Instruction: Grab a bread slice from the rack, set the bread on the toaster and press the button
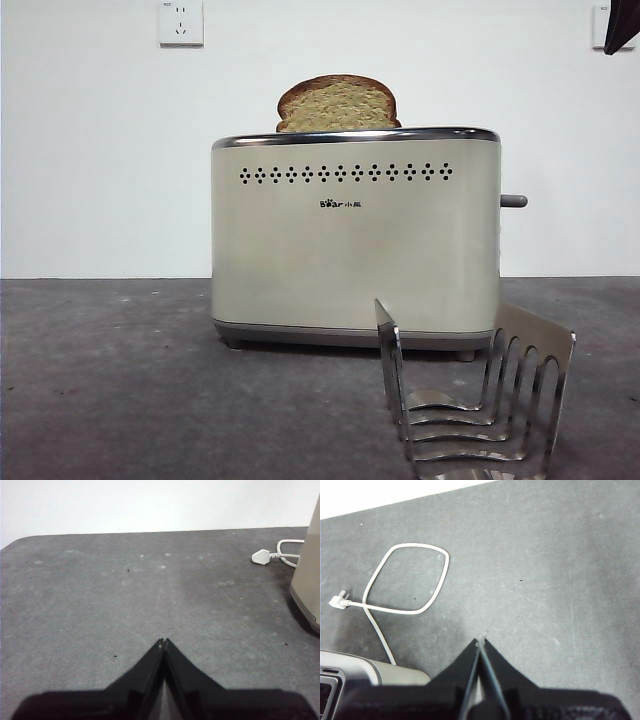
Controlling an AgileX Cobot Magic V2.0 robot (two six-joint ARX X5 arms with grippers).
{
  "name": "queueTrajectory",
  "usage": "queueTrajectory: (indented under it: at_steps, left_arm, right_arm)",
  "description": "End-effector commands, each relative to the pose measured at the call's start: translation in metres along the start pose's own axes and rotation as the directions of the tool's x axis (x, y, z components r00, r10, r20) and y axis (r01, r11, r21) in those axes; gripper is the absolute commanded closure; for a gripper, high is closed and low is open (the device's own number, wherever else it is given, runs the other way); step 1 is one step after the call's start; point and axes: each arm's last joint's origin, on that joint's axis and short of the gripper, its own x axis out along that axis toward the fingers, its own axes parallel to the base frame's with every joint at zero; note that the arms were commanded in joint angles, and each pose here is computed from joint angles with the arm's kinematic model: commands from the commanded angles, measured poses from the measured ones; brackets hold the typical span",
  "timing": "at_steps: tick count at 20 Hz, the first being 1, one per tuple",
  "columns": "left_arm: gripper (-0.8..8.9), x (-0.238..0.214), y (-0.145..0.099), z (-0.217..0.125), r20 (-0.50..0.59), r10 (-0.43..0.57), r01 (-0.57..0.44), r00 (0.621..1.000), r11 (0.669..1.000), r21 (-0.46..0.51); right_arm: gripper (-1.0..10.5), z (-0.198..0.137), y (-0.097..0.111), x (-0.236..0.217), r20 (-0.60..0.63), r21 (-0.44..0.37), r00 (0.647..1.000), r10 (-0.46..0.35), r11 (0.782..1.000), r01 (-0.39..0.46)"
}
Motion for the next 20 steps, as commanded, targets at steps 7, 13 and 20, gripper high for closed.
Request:
queueTrajectory:
  at_steps: [7, 13, 20]
  left_arm:
    - [8.17, 0.002, 0.0, -0.003, -0.008, -0.006, 0.006, 1.0, 1.0, 0.001]
    - [8.17, 0.002, 0.0, -0.003, -0.008, -0.006, 0.006, 1.0, 1.0, 0.001]
    - [8.17, 0.002, 0.0, -0.003, -0.008, -0.006, 0.006, 1.0, 1.0, 0.001]
  right_arm:
    - [9.5, 0.001, 0.0, 0.002, 0.004, -0.005, 1.0, 0.0, 1.0, 0.0]
    - [9.5, 0.001, 0.0, 0.002, 0.003, -0.005, 1.0, 0.002, 1.0, -0.002]
    - [9.5, -0.003, -0.002, -0.02, 0.066, -0.051, 0.988, -0.137, 0.989, 0.141]
